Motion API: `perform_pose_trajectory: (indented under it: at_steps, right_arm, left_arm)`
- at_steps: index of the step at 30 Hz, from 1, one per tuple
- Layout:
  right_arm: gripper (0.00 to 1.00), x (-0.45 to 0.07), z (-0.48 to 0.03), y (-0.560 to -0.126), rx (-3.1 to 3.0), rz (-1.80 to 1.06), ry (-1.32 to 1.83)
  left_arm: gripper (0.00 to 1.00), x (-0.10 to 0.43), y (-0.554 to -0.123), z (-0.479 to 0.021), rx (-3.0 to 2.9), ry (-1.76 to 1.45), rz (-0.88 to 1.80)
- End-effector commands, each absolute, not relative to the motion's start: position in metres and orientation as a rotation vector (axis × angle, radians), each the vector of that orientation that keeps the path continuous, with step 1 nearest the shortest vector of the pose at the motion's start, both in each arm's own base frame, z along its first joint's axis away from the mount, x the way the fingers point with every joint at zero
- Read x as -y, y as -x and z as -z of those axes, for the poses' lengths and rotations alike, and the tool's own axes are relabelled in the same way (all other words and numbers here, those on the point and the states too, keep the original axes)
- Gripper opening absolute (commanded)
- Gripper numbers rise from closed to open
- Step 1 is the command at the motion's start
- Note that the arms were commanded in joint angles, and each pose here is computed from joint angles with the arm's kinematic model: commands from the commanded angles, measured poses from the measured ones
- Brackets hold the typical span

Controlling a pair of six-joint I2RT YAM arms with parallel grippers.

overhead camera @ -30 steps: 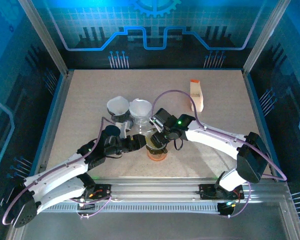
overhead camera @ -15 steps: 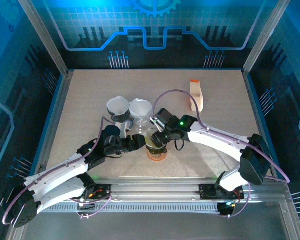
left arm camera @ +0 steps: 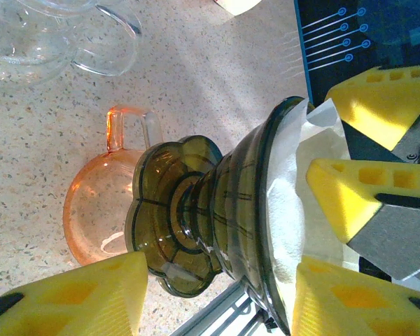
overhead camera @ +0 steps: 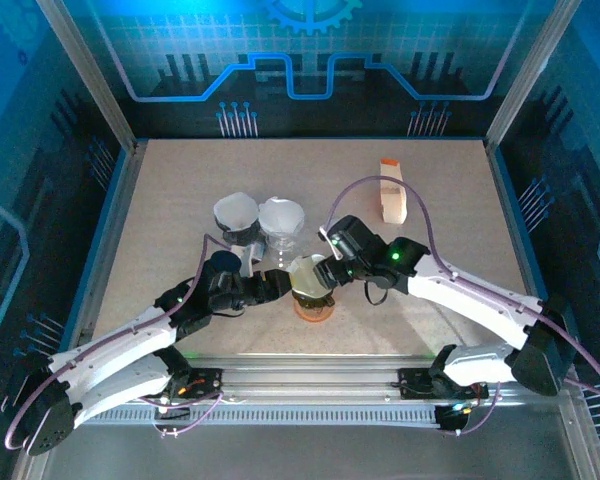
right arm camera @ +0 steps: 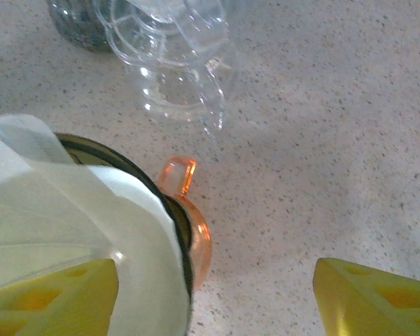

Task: Place the coffee filter in the dripper

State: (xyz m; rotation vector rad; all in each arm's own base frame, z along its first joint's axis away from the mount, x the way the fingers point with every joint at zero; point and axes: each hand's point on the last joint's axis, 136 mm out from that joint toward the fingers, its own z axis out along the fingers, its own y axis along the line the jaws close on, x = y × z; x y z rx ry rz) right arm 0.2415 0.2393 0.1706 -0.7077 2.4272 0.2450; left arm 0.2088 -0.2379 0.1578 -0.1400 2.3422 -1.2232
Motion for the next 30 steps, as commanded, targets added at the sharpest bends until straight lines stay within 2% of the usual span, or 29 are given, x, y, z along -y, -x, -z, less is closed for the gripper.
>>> perform_pose_trajectory:
  at_steps: [1,9,18,30]
  right_arm:
    - [0.74,-0.224,-0.167,-0.241,-2.447,-0.209,0.645]
    - [0.74,-0.22,-0.163,-0.241,-2.456,-0.191,0.631]
    - [0.74,-0.252,-0.192,-0.245,-2.351,-0.332,0.796]
    - [0.72,-0.265,-0.175,-0.265,-2.428,-0.287,0.854]
  left_arm:
    - [0.54,0.238,-0.206,-0.153,-2.352,0.133,1.234]
    - [0.54,0.237,-0.206,-0.152,-2.356,0.136,1.23]
    - [0.55,0.237,-0.206,-0.155,-2.349,0.131,1.229]
    - [0.55,0.237,-0.206,-0.154,-2.355,0.127,1.228]
